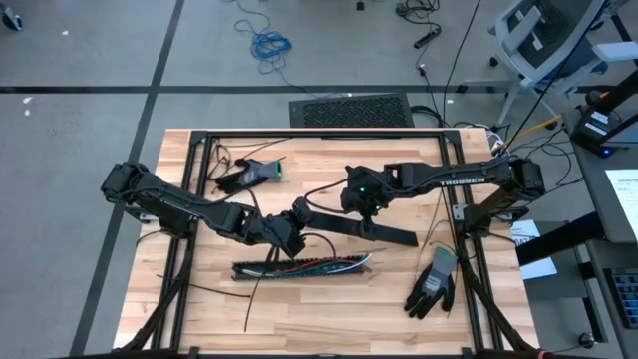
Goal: Ziptie cables
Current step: Close the black cable duct
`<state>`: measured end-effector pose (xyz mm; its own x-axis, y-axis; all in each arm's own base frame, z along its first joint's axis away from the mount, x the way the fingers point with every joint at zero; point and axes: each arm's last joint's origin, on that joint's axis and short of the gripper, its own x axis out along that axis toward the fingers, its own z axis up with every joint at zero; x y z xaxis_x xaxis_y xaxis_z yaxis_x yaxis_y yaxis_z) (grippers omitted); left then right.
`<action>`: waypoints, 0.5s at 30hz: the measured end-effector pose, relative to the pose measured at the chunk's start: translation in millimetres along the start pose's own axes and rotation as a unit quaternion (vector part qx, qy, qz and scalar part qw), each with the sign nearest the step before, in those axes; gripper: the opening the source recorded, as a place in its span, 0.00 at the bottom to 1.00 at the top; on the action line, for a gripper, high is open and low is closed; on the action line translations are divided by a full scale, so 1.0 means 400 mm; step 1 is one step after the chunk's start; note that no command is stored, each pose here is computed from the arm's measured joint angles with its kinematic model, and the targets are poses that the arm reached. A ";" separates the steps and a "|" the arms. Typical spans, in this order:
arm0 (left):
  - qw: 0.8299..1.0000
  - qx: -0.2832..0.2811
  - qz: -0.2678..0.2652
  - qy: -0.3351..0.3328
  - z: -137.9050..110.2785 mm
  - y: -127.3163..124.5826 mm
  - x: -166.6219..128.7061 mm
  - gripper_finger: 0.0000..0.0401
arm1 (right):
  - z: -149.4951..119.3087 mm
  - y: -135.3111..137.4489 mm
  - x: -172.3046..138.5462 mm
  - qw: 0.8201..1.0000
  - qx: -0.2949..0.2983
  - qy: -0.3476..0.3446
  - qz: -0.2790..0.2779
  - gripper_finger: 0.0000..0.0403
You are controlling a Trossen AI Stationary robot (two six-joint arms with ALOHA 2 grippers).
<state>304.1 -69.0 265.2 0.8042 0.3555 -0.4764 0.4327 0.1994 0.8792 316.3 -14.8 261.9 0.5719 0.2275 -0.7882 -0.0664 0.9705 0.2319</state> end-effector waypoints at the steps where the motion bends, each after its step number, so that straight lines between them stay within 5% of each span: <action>1: 1.000 0.001 0.001 0.001 -0.001 0.001 0.001 0.00 | 0.000 0.001 0.000 1.000 0.000 0.000 0.003 0.67; 15: 0.999 -0.012 0.024 0.040 -0.013 0.011 0.006 0.00 | 0.003 0.005 0.000 0.999 0.020 -0.005 0.027 0.67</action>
<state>305.7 -62.7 267.8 0.7882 0.4366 -0.4338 0.3838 0.2023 0.9010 317.1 -13.0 263.1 0.5762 0.2784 -0.7685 -0.0650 0.9528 0.2965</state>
